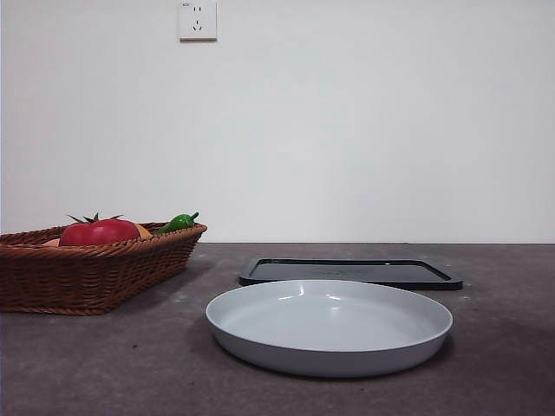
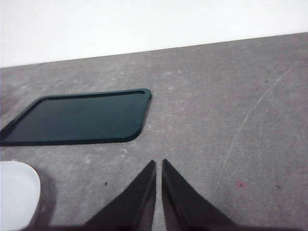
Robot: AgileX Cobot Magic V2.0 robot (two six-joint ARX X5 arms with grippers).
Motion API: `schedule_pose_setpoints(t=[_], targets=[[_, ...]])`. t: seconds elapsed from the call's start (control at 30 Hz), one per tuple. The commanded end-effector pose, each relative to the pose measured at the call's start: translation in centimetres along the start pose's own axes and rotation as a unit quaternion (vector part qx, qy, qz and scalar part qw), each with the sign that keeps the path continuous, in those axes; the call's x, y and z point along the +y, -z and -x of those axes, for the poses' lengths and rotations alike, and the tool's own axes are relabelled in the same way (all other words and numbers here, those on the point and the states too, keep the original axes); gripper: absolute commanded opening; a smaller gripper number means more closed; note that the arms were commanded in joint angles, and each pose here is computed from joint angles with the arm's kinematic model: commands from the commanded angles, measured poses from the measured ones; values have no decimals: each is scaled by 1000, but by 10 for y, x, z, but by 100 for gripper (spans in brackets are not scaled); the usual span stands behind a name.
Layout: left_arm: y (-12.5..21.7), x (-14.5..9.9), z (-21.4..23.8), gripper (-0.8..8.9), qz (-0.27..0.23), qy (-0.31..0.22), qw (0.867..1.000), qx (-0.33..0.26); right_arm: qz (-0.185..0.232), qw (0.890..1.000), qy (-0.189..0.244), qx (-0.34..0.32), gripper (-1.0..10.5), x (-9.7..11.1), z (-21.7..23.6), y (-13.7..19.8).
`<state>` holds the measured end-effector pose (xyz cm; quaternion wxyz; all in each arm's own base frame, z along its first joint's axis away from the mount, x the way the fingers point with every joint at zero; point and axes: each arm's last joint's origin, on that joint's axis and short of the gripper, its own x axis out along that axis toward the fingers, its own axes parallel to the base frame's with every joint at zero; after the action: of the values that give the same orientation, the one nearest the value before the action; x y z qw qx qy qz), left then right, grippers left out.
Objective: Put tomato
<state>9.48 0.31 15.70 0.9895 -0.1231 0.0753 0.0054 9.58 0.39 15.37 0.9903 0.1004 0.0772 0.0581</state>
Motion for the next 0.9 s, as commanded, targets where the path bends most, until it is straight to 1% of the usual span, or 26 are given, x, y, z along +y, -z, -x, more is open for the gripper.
schedule_pose_setpoints(t=[0.03, 0.17, 0.37, 0.5, 0.77, 0.9], targets=[[7, 2, -2, 8, 55, -5, 998, 13, -24, 1000, -3, -2, 12, 0, 0, 0], [6, 2, -2, 8, 79, -4, 997, 13, -58, 998, -10, 1, 12, 1, 0, 0], [-4, -1, 3, 9, 101, 4, 995, 17, -81, 996, -19, -11, 12, 4, 4, -12], [-14, -5, 9, 9, 102, 17, 994, 26, -78, 996, -26, -35, 11, 9, 12, -31], [-48, -15, 22, 9, 101, 33, 994, 24, -76, 996, -31, -41, 11, 20, 31, -75], [-67, -21, 28, 9, 92, 46, 994, 41, -69, 996, -59, -22, 11, 27, 38, -98]])
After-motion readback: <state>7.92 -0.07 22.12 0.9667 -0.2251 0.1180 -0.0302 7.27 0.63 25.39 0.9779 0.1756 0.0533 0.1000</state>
